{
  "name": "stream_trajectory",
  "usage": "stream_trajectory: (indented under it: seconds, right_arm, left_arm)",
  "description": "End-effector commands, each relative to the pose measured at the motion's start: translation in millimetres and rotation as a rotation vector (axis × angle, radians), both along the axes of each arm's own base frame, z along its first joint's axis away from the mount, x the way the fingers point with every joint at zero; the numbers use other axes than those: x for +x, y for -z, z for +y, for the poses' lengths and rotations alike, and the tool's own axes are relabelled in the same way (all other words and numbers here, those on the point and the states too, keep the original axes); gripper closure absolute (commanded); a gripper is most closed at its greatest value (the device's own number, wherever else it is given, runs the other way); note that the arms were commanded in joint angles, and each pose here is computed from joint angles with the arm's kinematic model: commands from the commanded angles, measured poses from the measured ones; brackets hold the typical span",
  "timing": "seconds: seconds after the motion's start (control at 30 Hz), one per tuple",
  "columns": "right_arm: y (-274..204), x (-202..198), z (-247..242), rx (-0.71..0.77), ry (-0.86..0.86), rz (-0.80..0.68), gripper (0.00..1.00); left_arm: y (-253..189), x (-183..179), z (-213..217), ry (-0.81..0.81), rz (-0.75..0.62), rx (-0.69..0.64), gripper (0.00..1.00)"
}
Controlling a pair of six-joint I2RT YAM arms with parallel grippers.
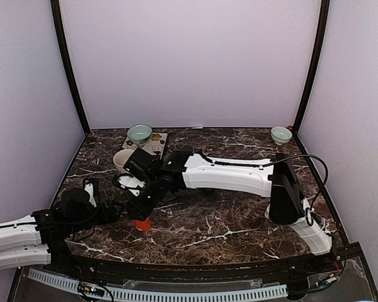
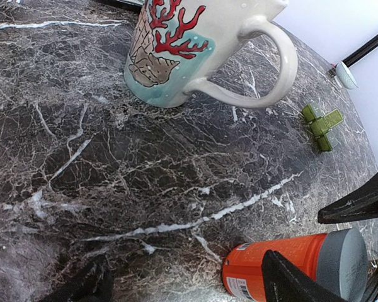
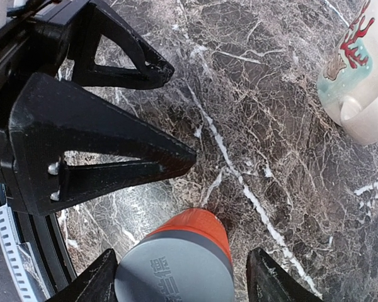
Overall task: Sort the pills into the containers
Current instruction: Pick up the pill bottle from the center of the board.
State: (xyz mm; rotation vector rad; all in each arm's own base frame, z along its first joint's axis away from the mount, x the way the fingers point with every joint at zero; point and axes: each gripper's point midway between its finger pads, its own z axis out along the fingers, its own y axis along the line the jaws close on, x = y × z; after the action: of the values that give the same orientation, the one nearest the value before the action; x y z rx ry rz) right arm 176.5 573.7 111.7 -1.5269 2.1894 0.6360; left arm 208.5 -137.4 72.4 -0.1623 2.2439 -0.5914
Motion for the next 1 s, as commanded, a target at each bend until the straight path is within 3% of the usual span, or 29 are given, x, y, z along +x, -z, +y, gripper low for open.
stream_trajectory:
  seconds: [0.0,0.13,0.33,0.63,0.97]
  right_arm:
    - [3,2,4,0.001,0.001,0.012,0.32]
    - [2,2,5,0.003,0.001,0.013,0.36]
    - [1,2,4,0.006,0.001,0.023,0.55]
    - [-21,3,0,0.088,0.01,0.059,0.99]
    - [-80,20,-44,0.324,0.113,0.114,1.0]
  left_arm:
    - [8,-2,6,-0.012,0.016,0.023,0.16]
    - [8,-2,6,-0.012,0.014,0.022,0.16]
    - [8,-2,6,-0.011,0.014,0.022,0.16]
    - [-11,-1,-7,0.056,-0.029,-0.01,0.15]
    - [-76,2,-49,0.258,-0.178,-0.13,0.08]
